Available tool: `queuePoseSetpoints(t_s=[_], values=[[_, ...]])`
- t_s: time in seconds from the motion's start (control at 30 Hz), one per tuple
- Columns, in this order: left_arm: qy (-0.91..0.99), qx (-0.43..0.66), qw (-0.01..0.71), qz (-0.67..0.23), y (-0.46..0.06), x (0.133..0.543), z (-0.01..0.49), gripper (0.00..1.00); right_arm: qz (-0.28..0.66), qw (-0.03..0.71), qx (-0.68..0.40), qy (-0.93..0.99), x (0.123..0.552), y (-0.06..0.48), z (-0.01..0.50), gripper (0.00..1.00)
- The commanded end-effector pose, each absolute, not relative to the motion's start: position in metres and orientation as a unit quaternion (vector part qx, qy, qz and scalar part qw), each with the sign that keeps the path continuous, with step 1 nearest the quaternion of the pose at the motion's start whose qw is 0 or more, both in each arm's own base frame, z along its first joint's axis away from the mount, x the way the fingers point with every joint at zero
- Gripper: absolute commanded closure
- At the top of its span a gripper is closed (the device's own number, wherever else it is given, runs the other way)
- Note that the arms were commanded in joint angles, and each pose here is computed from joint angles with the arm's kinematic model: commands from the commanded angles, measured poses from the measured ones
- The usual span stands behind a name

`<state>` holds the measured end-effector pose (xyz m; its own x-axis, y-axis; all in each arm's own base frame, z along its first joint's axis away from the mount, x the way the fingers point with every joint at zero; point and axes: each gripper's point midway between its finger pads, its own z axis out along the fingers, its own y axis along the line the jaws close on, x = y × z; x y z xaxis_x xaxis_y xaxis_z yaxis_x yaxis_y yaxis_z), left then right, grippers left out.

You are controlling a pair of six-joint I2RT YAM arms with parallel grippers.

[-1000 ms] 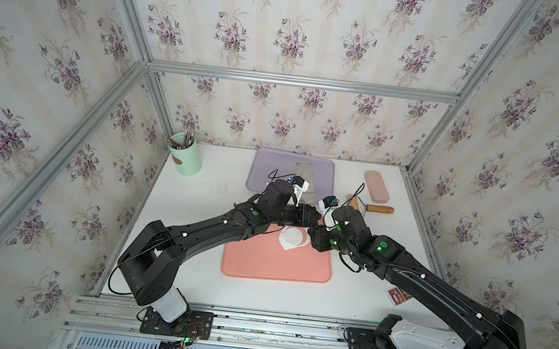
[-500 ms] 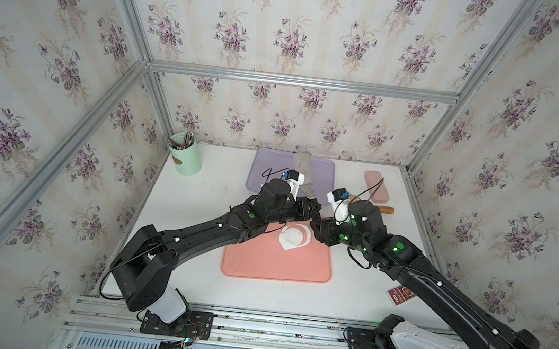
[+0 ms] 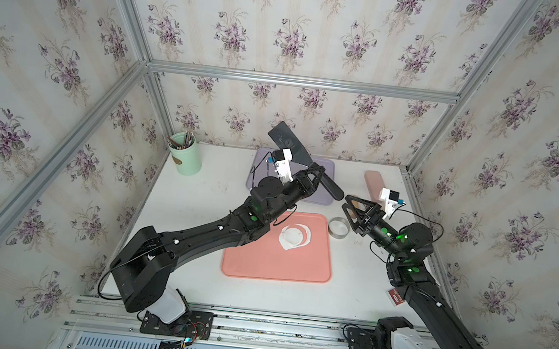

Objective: Roll out the dumpling wrappers from the dough
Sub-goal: Pick up the spatula from the center of the board.

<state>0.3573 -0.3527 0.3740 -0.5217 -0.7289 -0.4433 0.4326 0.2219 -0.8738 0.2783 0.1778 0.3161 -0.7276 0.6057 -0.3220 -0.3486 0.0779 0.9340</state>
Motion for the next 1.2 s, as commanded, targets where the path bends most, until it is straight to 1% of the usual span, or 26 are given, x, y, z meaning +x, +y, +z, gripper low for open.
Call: queuePoseSetpoints(t_s=[0.0,0.07,0.2,0.33,0.4,0.47,0.53,0.63,0.7,0.8,0.83,0.9,0.93,0.97,1.0,1.03,1.07,1.1,1.13,1.17], values=[[0.56,-0.134,0.494,-0.652,-0.351,0.355,0.408,1.0,0.742,0.385,0.072,0.544,0.264,0.174,0.37,0.2],[0.567,-0.136,0.489,-0.649,-0.355,0.355,0.405,1.0,0.754,0.396,0.06,0.521,0.262,0.175,0.379,0.21],[0.567,-0.145,0.486,-0.649,-0.357,0.355,0.4,1.0,0.759,0.383,0.071,0.521,0.273,0.188,0.372,0.3],[0.569,-0.139,0.482,-0.652,-0.362,0.35,0.399,1.0,0.758,0.394,0.085,0.513,0.282,0.187,0.369,0.38],[0.577,-0.14,0.475,-0.649,-0.364,0.35,0.396,1.0,0.752,0.401,0.081,0.517,0.287,0.191,0.371,0.39],[0.575,-0.137,0.475,-0.652,-0.364,0.349,0.395,1.0,0.748,0.408,0.09,0.515,0.292,0.189,0.37,0.48],[0.584,-0.136,0.472,-0.646,-0.365,0.348,0.393,1.0,0.748,0.407,0.085,0.517,0.294,0.195,0.372,0.53],[0.595,-0.138,0.472,-0.636,-0.364,0.35,0.388,1.0,0.748,0.403,0.085,0.52,0.295,0.199,0.37,0.73],[0.597,-0.136,0.473,-0.633,-0.365,0.35,0.387,1.0,0.74,0.405,0.102,0.527,0.3,0.197,0.365,0.79],[0.611,-0.135,0.469,-0.624,-0.367,0.351,0.382,1.0,0.73,0.409,0.109,0.537,0.304,0.197,0.363,0.94],[0.615,-0.136,0.467,-0.62,-0.367,0.352,0.381,1.0,0.728,0.413,0.11,0.537,0.305,0.196,0.363,0.97],[0.623,-0.136,0.466,-0.613,-0.367,0.352,0.378,1.0,0.727,0.414,0.109,0.536,0.305,0.195,0.366,0.99],[0.626,-0.135,0.469,-0.608,-0.365,0.353,0.377,0.95,0.726,0.416,0.109,0.536,0.305,0.195,0.367,1.0],[0.632,-0.138,0.468,-0.602,-0.364,0.354,0.375,0.87,0.724,0.413,0.11,0.541,0.306,0.196,0.367,1.0],[0.64,-0.143,0.466,-0.595,-0.362,0.355,0.371,0.72,0.723,0.411,0.111,0.544,0.307,0.197,0.366,1.0],[0.649,-0.145,0.464,-0.585,-0.36,0.356,0.367,0.48,0.722,0.413,0.11,0.544,0.307,0.197,0.367,1.0],[0.652,-0.139,0.466,-0.582,-0.359,0.356,0.367,0.33,0.719,0.411,0.112,0.549,0.309,0.198,0.367,1.0],[0.654,-0.135,0.468,-0.579,-0.358,0.356,0.367,0.22,0.713,0.409,0.115,0.559,0.313,0.199,0.366,1.0],[0.662,-0.128,0.468,-0.571,-0.357,0.355,0.366,0.08,0.703,0.409,0.116,0.57,0.317,0.2,0.365,1.0],[0.677,-0.119,0.466,-0.558,-0.357,0.355,0.364,0.02,0.69,0.407,0.121,0.586,0.323,0.201,0.363,1.0]])
